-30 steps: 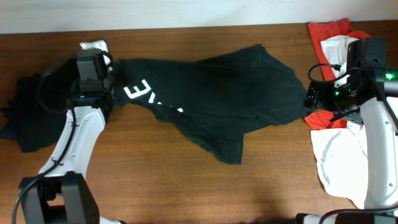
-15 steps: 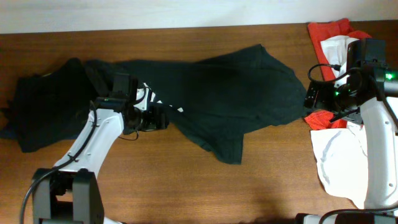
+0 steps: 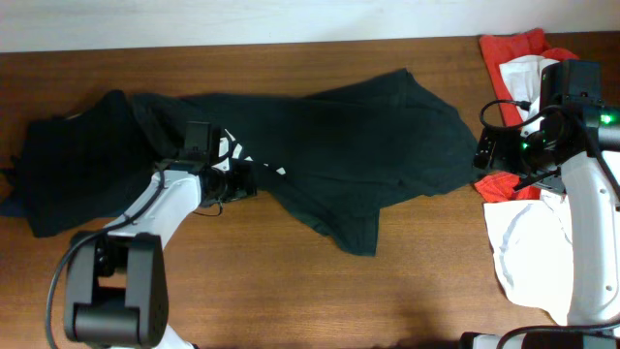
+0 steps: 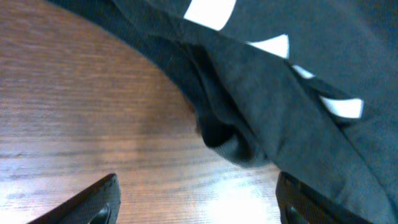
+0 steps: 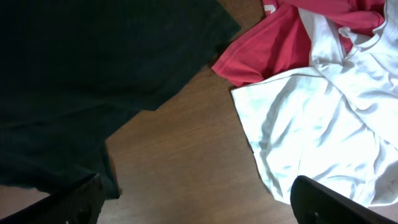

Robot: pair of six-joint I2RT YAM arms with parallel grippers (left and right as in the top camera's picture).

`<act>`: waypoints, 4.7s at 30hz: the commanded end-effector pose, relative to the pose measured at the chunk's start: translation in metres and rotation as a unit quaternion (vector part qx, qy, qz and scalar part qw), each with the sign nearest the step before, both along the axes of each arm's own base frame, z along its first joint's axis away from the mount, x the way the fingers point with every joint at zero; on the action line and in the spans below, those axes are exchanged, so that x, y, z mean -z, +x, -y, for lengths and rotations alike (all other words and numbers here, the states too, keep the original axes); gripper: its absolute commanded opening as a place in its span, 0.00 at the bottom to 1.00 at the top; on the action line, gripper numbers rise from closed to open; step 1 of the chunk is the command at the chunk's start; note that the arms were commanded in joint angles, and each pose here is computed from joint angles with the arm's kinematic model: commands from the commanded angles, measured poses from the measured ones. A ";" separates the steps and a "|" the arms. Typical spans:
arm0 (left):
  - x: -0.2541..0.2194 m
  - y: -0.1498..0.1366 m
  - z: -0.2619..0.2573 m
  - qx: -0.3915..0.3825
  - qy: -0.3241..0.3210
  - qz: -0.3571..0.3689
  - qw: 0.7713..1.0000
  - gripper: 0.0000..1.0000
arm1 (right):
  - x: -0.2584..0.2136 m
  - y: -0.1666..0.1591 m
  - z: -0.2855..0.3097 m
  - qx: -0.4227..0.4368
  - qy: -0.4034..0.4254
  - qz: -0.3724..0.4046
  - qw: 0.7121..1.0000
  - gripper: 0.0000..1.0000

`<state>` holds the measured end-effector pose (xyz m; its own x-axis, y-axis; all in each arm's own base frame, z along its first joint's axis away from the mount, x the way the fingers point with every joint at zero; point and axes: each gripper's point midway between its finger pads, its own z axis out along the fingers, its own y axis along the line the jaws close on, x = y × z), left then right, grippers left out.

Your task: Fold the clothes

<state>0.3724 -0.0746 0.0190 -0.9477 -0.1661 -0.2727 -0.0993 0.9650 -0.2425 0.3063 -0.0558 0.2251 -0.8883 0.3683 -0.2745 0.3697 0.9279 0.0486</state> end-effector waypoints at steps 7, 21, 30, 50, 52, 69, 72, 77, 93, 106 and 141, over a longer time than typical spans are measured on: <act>0.031 -0.006 0.018 0.009 -0.006 -0.028 1.000 0.57 | 0.000 0.000 0.001 0.006 0.000 -0.001 1.000 0.99; 0.015 -0.019 -0.032 -0.042 0.070 -0.054 0.995 0.00 | 0.000 0.000 0.001 0.006 0.000 -0.001 1.000 0.99; -0.096 -0.001 -0.140 -0.182 0.193 0.060 0.962 0.48 | -0.001 0.001 0.002 0.006 0.000 0.001 1.000 0.99; -0.010 -0.106 0.003 -0.033 -0.096 -0.138 0.985 0.99 | 0.000 0.000 0.001 0.006 0.000 0.000 1.000 0.99; -0.003 -0.107 0.016 -0.020 -0.096 -0.128 0.987 0.99 | 0.000 0.000 0.001 0.006 0.000 0.000 1.000 0.99; 0.014 -0.105 0.030 -0.064 -0.022 -0.104 0.992 0.90 | 0.000 -0.002 0.001 0.006 0.001 -0.004 1.000 0.99; 0.017 -0.100 0.028 -0.068 -0.015 -0.095 0.993 0.90 | 0.000 -0.002 0.001 0.006 0.001 -0.005 1.000 0.99; 0.029 -0.100 0.028 -0.068 -0.012 -0.106 0.992 0.75 | 0.000 -0.002 0.001 0.006 0.001 -0.005 1.000 0.99; 0.015 -0.071 0.017 -0.031 0.032 -0.069 0.997 0.00 | 0.001 -0.002 0.001 0.006 0.001 -0.007 1.000 0.99; -0.076 -0.101 -0.091 -0.101 0.049 -0.095 0.989 0.00 | 0.071 -0.021 -0.018 -0.001 0.064 -0.117 0.991 0.99; -0.074 -0.127 -0.105 -0.095 0.087 -0.142 0.981 0.00 | 0.223 0.007 -0.014 0.080 0.070 -0.013 0.994 0.61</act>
<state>0.2409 0.0259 0.0864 -0.9416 -0.3366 -0.0087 -0.3364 0.9415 -0.0206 0.3183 -0.0432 0.0177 -0.8269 0.5115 -0.2336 0.4843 0.8589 0.1664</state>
